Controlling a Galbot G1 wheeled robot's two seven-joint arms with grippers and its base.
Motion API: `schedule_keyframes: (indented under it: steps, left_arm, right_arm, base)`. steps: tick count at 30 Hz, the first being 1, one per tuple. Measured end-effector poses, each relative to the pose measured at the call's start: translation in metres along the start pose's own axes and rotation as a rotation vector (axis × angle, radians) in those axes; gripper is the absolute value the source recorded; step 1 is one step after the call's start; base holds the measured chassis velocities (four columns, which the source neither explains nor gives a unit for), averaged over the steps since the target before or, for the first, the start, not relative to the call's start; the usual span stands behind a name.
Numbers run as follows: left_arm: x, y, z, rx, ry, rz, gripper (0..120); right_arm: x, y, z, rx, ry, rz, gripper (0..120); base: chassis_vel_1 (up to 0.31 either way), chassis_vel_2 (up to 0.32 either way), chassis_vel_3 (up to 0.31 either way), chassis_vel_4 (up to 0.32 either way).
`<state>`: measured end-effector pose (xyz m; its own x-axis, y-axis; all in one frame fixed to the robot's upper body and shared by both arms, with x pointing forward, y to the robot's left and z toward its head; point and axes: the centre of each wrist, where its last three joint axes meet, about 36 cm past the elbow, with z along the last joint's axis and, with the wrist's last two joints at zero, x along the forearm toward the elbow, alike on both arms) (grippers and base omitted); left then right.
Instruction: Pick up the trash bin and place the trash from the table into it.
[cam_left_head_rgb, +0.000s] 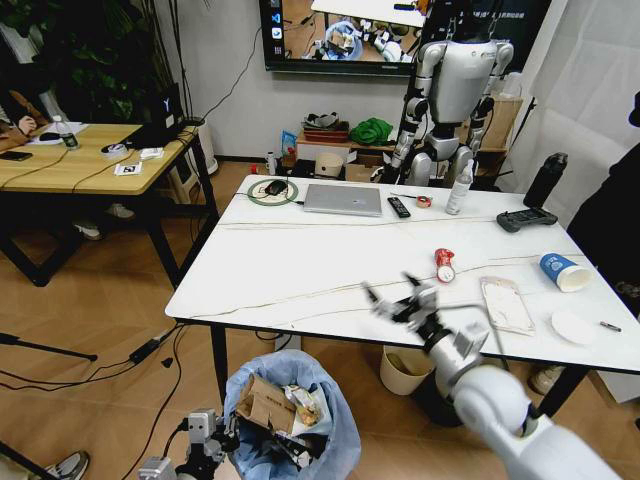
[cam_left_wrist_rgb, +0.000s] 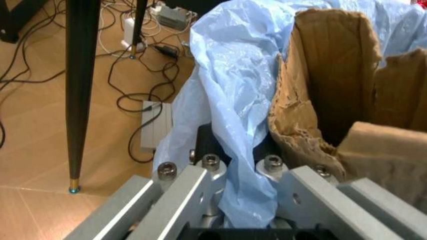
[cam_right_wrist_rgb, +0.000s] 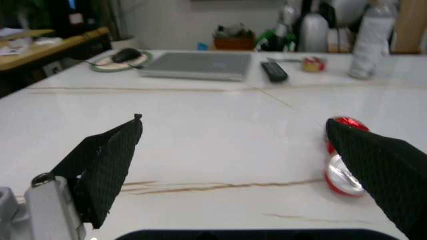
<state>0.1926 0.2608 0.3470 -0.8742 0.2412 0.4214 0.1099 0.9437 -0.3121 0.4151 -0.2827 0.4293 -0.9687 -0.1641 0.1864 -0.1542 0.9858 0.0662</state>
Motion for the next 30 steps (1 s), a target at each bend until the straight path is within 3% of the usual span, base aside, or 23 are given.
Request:
schedule_keyframes:
  steps: [4,10,18,30]
  left_arm:
    - [0.003,0.000,-0.001,-0.004,-0.003,0.006,0]
    - [0.005,0.000,-0.001,-0.001,-0.010,0.005,0]
    - [0.005,0.000,-0.003,0.005,-0.019,-0.004,0]
    - [0.004,0.002,-0.004,0.022,-0.029,-0.025,0]
  right_arm:
    - [-0.028,-0.037,-0.004,-0.050,0.078,0.069,100]
    - [-0.058,-0.058,0.010,-0.087,0.119,0.121,100]
    - [-0.086,-0.075,0.028,-0.093,0.169,0.155,100]
    - [-0.131,-0.077,0.020,-0.063,0.233,0.162,100]
  base:
    - [0.000,0.000,0.000,0.000]
    - [0.000,0.000,0.000,0.000]
    - [0.000,0.000,0.000,0.000]
    - [0.000,0.000,0.000,0.000]
